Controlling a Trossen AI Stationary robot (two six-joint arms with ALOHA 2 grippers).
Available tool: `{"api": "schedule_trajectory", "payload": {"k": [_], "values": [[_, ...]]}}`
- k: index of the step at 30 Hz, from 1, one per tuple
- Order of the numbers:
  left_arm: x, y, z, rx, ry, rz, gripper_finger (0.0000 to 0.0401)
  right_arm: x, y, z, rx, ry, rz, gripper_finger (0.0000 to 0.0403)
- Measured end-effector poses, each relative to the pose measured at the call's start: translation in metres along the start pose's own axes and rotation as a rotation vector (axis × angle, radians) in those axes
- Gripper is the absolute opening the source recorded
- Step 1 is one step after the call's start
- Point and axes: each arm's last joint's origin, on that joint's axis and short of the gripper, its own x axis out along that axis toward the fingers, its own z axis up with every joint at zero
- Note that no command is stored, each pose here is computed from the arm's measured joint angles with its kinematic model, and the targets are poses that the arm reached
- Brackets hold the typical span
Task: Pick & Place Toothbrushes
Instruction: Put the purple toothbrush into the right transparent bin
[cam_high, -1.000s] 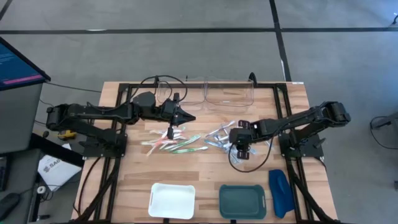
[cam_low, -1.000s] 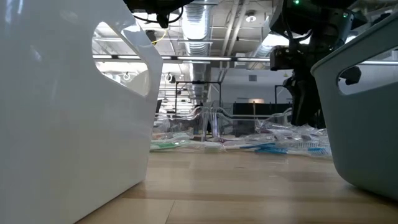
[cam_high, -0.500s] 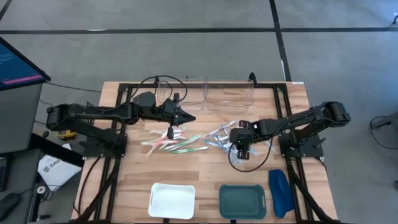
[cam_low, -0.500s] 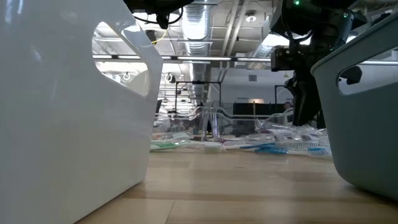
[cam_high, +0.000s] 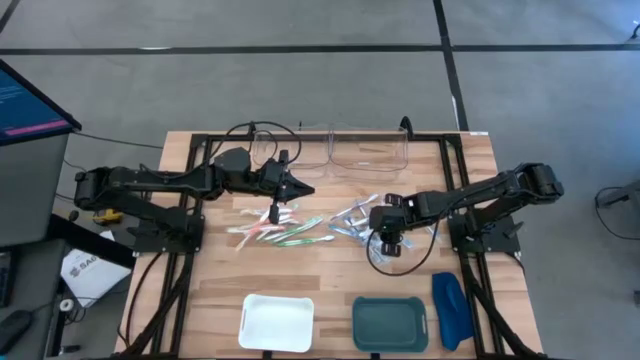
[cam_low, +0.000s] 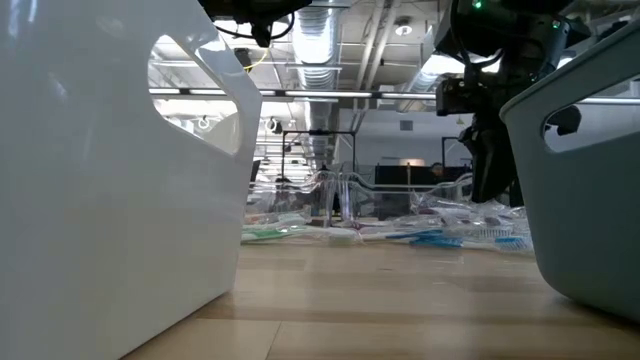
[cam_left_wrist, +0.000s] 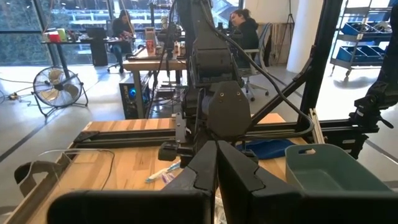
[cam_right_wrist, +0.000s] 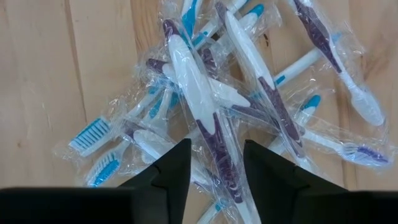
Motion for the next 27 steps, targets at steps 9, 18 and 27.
{"api": "schedule_trajectory", "payload": {"k": [9, 18, 27], "values": [[0.0, 0.0, -0.0001, 0.0, 0.001, 0.0, 0.0008, -0.0001, 0.0009, -0.0002, 0.024, 0.0, 0.001, 0.018], [0.0, 0.0, -0.0002, 0.0, 0.002, 0.0, 0.0008, -0.0009, 0.0061, -0.0006, -0.004, -0.008, 0.009, 0.0171], [0.0001, 0.0, 0.0, 0.0, 0.0, 0.0, 0.0008, -0.0008, 0.0056, 0.0015, -0.018, -0.027, 0.01, 0.0158]]}}
